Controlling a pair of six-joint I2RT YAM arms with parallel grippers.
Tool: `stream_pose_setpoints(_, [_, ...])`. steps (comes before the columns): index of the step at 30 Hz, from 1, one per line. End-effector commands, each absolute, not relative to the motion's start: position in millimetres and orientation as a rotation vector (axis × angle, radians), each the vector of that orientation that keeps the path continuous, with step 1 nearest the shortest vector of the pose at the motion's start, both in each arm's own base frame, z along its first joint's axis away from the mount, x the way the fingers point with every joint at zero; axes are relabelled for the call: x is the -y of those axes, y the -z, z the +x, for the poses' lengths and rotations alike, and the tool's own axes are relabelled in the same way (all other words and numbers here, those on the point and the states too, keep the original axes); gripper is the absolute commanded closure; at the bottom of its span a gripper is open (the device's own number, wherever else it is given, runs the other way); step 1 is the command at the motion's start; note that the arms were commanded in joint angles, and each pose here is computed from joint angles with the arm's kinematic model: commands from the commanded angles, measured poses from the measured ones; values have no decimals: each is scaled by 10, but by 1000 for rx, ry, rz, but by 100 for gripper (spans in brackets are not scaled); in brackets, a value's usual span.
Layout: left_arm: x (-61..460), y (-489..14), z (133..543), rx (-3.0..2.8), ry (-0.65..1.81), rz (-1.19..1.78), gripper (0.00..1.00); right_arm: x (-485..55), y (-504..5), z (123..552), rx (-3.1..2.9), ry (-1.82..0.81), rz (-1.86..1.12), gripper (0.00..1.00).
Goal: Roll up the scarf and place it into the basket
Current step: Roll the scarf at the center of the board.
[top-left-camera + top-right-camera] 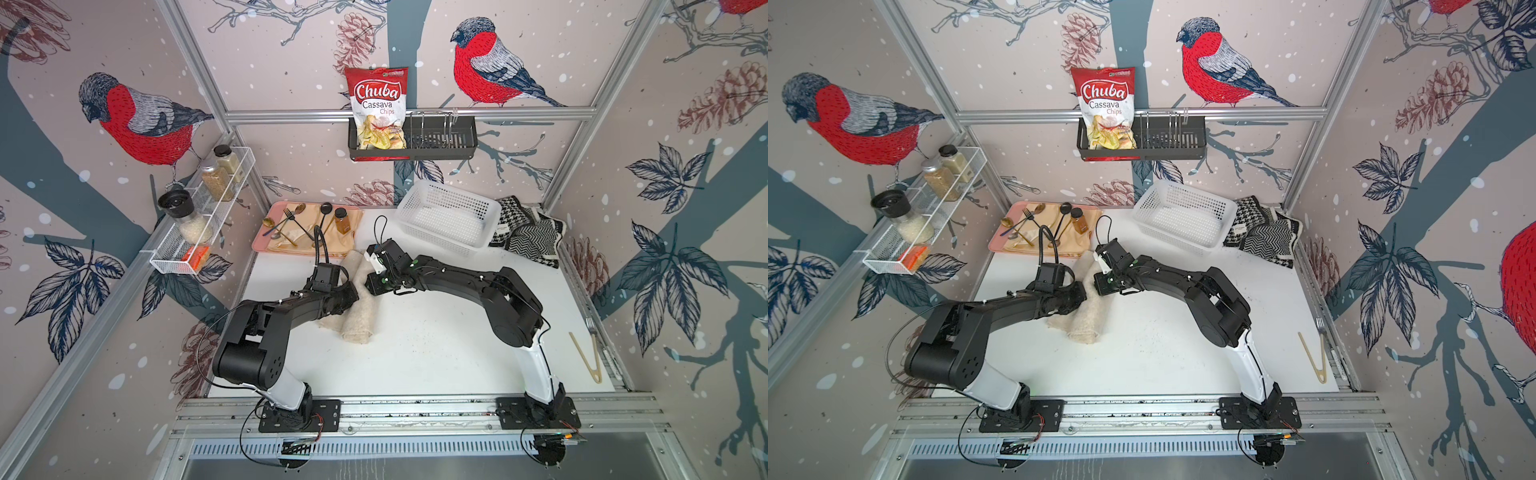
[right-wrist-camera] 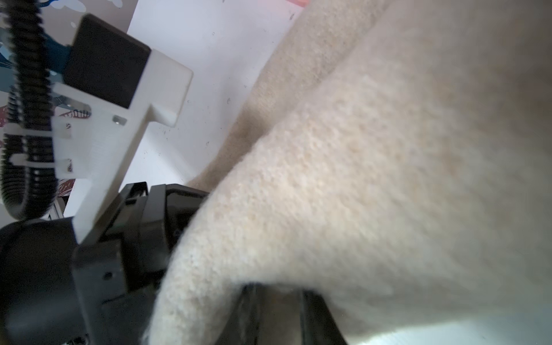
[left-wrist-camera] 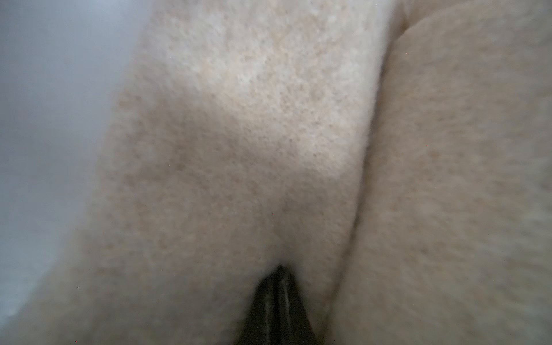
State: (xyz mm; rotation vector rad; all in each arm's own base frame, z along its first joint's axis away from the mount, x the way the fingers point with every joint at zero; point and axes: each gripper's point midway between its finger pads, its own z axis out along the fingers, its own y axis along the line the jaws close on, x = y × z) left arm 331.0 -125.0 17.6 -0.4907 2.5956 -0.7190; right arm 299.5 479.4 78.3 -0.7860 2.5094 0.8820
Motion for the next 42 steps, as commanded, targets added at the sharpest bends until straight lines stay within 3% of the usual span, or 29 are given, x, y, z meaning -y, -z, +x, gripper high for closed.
stream_pose_setpoints(1, [1207,52,2986,-2745,675,-558,90,-4883,-656,2892,-2541,-930,-844,74])
stream_pose_setpoints(8, [1079,-161,3045,-2727,585,-581,90,-4793,-249,2876,-2633,-913,-838,74])
stream_pose_setpoints(13, [872,-593,3120,-2656,481,-610,89,-4672,-127,2884,-2662,-888,-816,74])
stream_pose_setpoints(20, [1327,-1037,3246,-2549,852,-411,89,-4652,-130,2877,-2659,-872,-826,74])
stream_pose_setpoints(27, [1451,-1006,3500,-2502,927,-384,89,-4643,-223,2845,-2635,-880,-835,74])
stream_pose_setpoints(33, [1318,-571,3555,-2611,799,-511,91,-4529,-435,2844,-2599,-874,-793,71])
stream_pose_setpoints(35, [1238,-428,3498,-2648,740,-566,91,-4425,-514,2847,-2590,-860,-763,67])
stream_pose_setpoints(39, [997,-220,3352,-2701,584,-674,91,-4228,-567,2848,-2600,-871,-692,38])
stream_pose_setpoints(42, [857,-155,3256,-2712,515,-736,92,-4196,-508,2836,-2613,-900,-675,29])
